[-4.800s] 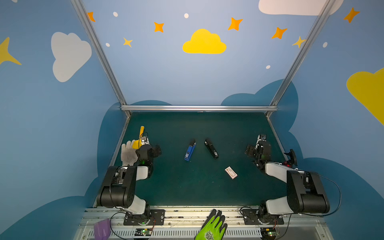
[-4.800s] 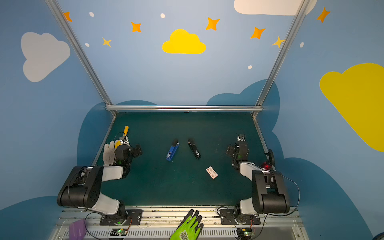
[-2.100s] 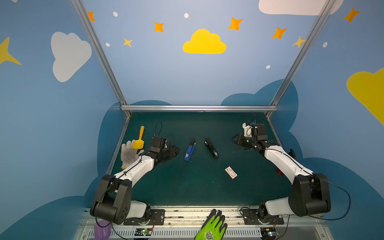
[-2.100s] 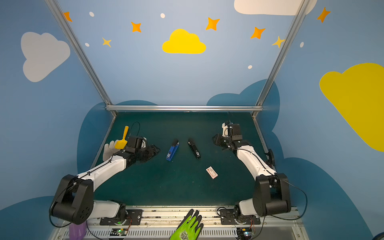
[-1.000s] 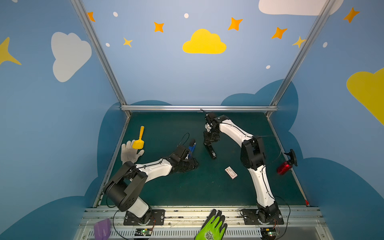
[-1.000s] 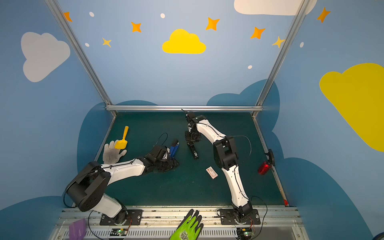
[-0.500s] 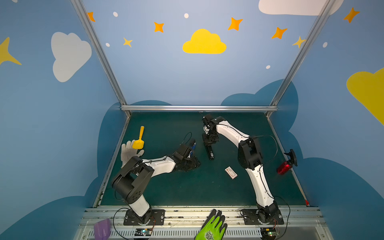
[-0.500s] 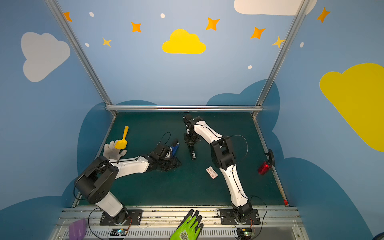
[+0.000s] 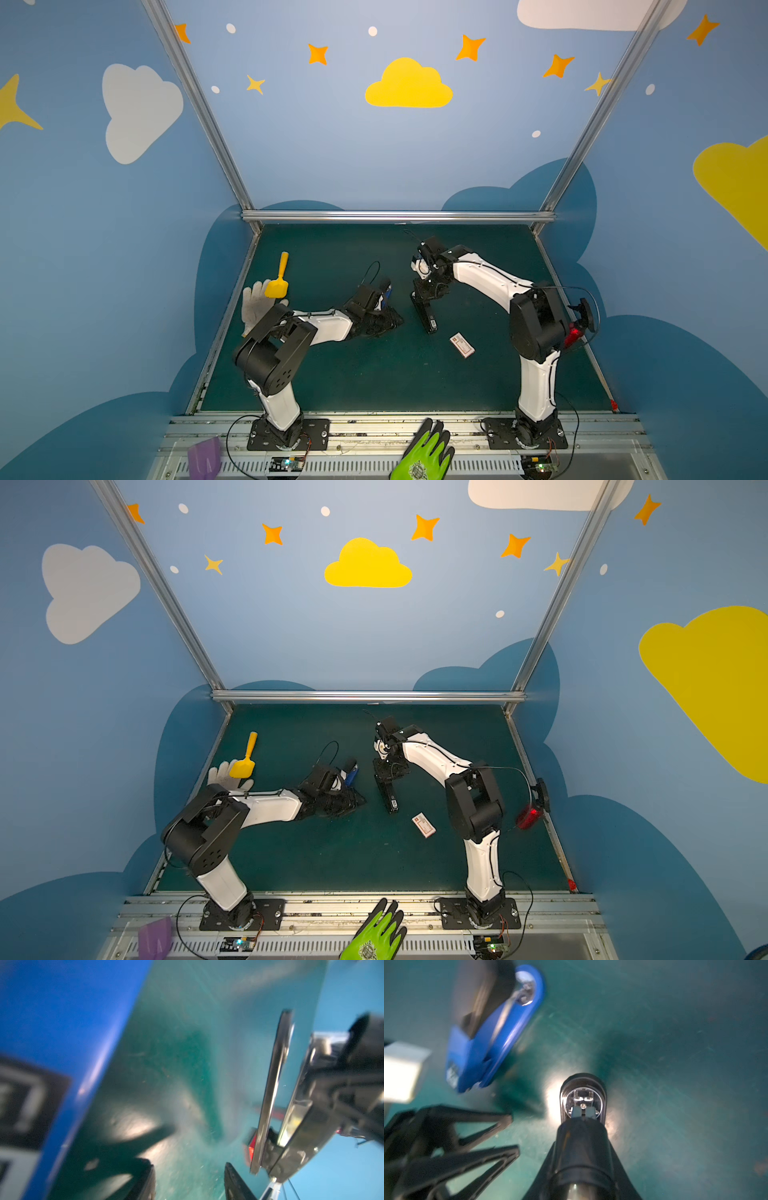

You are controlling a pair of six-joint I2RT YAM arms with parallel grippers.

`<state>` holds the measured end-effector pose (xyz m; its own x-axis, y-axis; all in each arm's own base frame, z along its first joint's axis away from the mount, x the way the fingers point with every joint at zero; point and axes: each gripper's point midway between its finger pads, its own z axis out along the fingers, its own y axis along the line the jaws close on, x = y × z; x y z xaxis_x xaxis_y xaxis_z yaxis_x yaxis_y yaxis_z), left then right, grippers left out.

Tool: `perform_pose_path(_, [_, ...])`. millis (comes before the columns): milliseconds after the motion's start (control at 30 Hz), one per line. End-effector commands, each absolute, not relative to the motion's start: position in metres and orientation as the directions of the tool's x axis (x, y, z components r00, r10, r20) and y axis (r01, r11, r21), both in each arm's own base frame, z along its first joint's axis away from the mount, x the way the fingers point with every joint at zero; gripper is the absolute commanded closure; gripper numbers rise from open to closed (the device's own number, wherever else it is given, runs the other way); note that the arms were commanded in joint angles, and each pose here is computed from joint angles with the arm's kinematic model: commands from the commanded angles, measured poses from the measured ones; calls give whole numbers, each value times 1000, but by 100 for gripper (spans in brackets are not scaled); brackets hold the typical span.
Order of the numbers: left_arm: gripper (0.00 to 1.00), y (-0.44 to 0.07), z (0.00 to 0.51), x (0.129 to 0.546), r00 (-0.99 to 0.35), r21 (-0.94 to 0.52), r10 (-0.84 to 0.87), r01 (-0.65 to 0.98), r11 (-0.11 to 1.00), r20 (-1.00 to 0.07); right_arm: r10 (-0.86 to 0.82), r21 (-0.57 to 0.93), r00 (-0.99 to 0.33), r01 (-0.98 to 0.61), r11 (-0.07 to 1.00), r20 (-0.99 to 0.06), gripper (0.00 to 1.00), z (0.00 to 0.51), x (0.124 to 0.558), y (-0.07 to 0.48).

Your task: Load the staples into the stapler

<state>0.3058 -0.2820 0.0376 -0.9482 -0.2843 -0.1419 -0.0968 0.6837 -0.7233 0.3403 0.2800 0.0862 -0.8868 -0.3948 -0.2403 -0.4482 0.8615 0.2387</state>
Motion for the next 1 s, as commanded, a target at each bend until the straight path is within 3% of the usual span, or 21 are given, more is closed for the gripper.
perform_pose_path(0, [45,-289,52,311,-943,-788,-300,-75,611,-143,-420,270,-839,-518,812,-345,100,113,333,292])
perform_pose_path(367, [40,-298,93,310,-931,-868,-297,39,495,-211,-463,266,-758,-615,742,-460,100,139,299,289])
perform_pose_path(600, [41,-304,111,312,-928,-894,-302,67,444,-220,-500,230,-728,-647,727,-470,100,141,289,292])
perform_pose_path(867, [48,-309,110,312,-932,-894,-293,66,443,-214,-520,221,-681,-692,687,-515,100,155,278,305])
perform_pose_path(967, [58,-311,111,314,-934,-896,-289,69,438,-213,-530,214,-660,-711,670,-532,100,160,273,310])
